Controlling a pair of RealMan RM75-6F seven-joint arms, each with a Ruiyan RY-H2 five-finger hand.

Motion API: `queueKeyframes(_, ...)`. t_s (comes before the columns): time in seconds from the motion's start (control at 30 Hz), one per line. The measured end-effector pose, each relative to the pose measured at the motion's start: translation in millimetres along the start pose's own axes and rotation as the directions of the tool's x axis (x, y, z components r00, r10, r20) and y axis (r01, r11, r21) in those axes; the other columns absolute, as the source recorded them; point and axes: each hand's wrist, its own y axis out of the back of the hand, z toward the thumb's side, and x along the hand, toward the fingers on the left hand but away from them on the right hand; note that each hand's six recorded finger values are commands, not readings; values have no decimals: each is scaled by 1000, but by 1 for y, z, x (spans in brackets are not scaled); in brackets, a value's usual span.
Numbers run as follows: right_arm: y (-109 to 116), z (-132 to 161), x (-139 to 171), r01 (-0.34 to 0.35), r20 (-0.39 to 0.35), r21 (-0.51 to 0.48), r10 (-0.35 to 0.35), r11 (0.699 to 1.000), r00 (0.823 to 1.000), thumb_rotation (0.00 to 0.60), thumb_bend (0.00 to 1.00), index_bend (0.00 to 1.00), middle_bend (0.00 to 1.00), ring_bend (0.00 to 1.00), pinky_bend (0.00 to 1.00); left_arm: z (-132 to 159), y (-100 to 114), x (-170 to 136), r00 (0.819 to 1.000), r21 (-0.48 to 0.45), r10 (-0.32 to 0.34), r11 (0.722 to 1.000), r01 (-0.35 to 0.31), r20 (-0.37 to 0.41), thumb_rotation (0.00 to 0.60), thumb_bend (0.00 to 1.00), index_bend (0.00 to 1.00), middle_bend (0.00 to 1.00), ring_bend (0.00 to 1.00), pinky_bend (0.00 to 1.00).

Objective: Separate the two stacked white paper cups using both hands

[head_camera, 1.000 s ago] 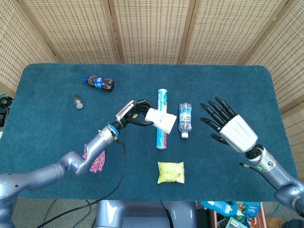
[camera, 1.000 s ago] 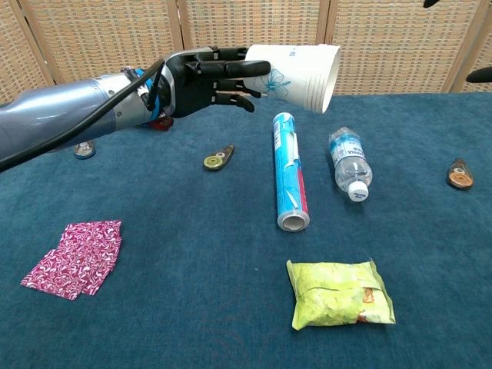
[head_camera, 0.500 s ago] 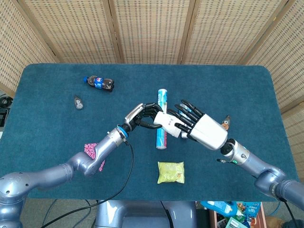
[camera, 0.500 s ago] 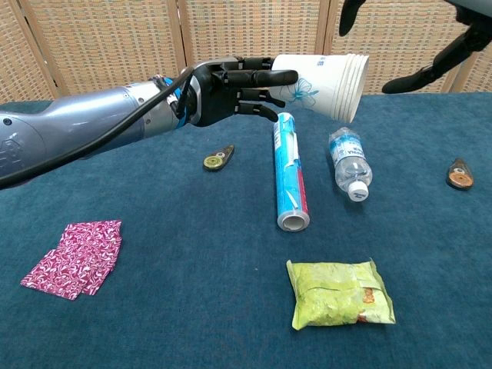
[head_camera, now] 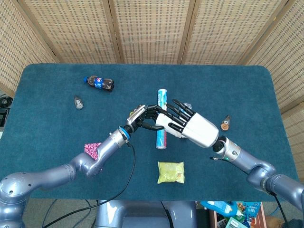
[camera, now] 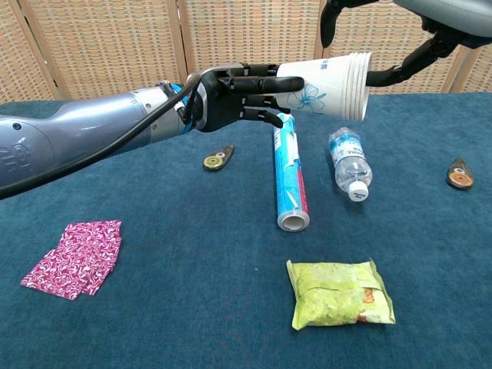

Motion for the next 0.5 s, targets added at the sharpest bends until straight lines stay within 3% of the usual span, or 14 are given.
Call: queueKeyframes(0.5, 0, 3, 0, 10, -16, 9, -10, 1000, 1000, 600, 490, 551, 167, 81, 75, -4, -5, 2, 1000, 1, -11, 1000, 11, -11, 600, 120, 516, 518, 498, 503)
